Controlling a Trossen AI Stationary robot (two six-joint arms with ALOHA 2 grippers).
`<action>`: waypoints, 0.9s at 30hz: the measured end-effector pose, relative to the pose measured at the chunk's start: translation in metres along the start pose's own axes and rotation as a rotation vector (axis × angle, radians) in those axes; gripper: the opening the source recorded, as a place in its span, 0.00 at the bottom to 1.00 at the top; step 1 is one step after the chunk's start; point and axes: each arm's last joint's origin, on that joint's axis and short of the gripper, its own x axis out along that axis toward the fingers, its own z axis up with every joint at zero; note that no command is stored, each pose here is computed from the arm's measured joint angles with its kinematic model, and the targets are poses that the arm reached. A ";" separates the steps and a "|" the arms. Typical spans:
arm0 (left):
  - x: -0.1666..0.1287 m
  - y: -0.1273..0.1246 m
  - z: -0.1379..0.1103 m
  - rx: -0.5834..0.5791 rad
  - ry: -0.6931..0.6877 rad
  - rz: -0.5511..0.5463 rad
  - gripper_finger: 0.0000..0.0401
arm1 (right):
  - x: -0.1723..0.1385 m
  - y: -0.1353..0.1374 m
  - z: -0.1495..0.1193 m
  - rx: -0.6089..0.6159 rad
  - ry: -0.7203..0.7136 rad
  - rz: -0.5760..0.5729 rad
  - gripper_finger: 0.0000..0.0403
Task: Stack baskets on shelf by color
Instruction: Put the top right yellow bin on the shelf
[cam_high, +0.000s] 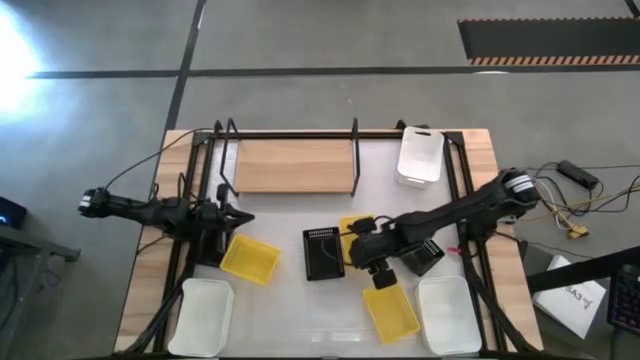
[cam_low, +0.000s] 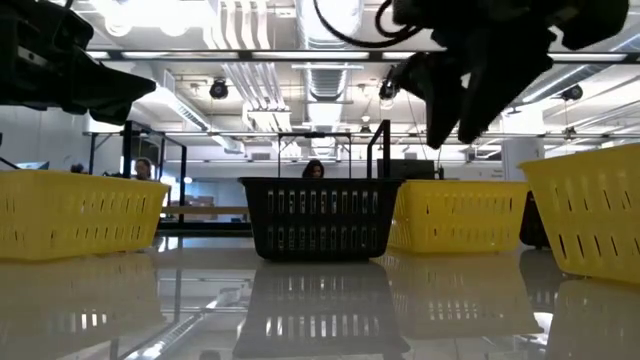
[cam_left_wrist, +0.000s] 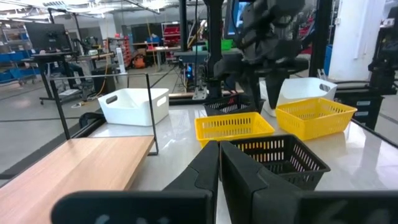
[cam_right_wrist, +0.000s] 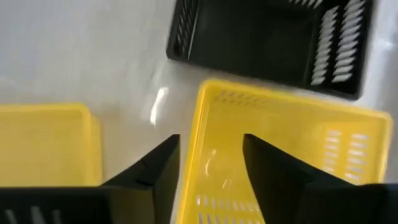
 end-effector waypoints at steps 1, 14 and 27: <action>0.000 0.000 0.000 0.000 -0.001 0.000 0.00 | 0.001 0.000 0.003 0.007 0.009 0.000 0.45; 0.000 0.000 0.000 0.000 0.002 0.000 0.00 | 0.054 0.001 -0.001 0.074 0.181 -0.001 0.37; 0.000 0.000 0.000 0.001 0.004 0.000 0.00 | 0.067 0.001 -0.005 0.149 0.225 -0.011 0.07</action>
